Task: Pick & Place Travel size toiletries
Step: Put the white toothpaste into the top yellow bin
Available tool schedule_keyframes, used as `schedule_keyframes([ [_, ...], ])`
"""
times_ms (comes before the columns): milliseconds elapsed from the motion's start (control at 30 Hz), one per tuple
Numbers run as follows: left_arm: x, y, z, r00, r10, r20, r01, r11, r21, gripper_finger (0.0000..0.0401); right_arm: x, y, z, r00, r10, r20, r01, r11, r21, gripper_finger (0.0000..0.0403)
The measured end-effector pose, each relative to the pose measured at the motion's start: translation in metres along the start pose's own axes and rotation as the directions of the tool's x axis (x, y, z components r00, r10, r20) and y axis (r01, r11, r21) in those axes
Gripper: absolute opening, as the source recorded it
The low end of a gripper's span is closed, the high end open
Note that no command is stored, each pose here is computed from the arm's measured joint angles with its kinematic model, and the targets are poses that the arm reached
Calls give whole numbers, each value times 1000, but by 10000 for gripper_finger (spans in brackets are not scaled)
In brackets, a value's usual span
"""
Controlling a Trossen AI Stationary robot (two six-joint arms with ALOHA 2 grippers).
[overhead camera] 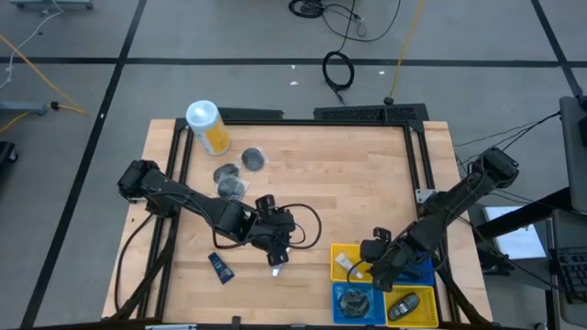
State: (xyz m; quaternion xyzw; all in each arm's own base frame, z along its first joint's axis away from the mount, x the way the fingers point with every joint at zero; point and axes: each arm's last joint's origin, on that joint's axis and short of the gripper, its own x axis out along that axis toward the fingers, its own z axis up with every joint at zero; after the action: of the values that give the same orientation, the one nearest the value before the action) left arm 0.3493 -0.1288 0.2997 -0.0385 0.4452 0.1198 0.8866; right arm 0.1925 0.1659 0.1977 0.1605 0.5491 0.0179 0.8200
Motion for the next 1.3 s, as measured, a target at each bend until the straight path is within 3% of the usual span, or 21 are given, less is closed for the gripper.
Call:
schedule_keyframes([
  [267,-1,9,-14,987,85,-139,-93,994,-53,214,1,-4,6,1000,1,15,-1,999,-35,185],
  [467,-2,19,-35,934,207,-290,-233,971,-56,214,1,-1,16,995,60,75,-53,995,-88,183],
  [767,18,50,-67,783,358,-509,-525,819,-231,214,0,-3,29,984,101,144,-78,985,-155,179],
  [1000,32,75,-86,673,422,-608,-649,731,-211,213,0,-5,31,984,96,147,-70,982,-173,178],
  [1133,16,96,-101,603,481,-637,-744,627,-232,213,0,-4,31,985,97,146,-68,979,-191,176],
  [1200,6,105,-110,638,458,-619,-741,584,-332,213,0,-4,31,985,96,145,-67,979,-193,176],
  [1300,-1,113,-124,775,363,-518,-627,545,-556,213,1,-5,30,986,93,142,-61,975,-213,175],
])
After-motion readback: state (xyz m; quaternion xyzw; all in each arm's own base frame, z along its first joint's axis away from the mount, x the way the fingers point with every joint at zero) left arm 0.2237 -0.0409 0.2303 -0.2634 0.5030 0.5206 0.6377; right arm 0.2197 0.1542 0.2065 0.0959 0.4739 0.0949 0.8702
